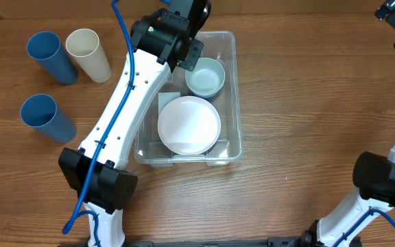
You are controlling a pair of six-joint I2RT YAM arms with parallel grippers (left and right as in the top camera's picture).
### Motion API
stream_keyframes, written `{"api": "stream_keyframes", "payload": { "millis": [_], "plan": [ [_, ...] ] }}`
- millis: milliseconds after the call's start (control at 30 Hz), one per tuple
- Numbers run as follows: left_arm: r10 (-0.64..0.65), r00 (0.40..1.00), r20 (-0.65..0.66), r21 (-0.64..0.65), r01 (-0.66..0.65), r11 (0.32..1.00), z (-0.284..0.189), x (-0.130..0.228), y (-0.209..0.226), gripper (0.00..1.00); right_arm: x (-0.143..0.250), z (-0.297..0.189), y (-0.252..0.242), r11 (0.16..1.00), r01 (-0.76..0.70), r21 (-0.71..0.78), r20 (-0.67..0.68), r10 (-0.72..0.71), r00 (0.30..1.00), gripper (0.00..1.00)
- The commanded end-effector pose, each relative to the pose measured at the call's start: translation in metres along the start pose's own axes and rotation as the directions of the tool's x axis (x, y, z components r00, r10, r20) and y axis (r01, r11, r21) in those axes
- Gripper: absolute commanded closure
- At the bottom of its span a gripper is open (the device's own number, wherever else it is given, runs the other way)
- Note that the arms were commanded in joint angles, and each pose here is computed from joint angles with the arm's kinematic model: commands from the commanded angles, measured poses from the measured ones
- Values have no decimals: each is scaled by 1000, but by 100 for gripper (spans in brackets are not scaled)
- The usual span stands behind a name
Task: Pack container
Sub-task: 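Carry the beige cup into the bin's upper-left corner and release it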
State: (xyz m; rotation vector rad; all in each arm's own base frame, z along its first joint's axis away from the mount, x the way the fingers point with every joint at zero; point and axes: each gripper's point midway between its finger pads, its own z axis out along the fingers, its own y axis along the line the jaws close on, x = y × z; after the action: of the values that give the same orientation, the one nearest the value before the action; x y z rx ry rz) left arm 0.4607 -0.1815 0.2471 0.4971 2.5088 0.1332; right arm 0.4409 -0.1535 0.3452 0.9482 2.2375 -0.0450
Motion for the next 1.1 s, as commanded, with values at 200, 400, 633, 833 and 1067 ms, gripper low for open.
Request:
{"api": "stream_keyframes", "payload": {
  "millis": [200, 400, 633, 833, 1067],
  "plan": [
    [-104, 987, -123, 44, 110, 993, 51, 20, 4, 96, -3, -4, 2, 1000, -6, -4, 17, 6, 1000, 1],
    [-144, 977, -160, 74, 157, 985, 82, 25, 5, 96, -3, -4, 2, 1000, -6, -3, 17, 6, 1000, 0],
    [-180, 977, -114, 58, 187, 981, 88, 14, 21, 96, -3, -4, 2, 1000, -6, -3, 17, 6, 1000, 0],
    [-227, 967, -112, 35, 232, 972, 93, 16, 39, 96, -3, -4, 2, 1000, -6, -3, 17, 6, 1000, 0],
    [-234, 969, -81, 37, 238, 971, 94, 8, 41, 15, -3, -4, 2, 1000, -6, -3, 17, 6, 1000, 0]
  ]
}}
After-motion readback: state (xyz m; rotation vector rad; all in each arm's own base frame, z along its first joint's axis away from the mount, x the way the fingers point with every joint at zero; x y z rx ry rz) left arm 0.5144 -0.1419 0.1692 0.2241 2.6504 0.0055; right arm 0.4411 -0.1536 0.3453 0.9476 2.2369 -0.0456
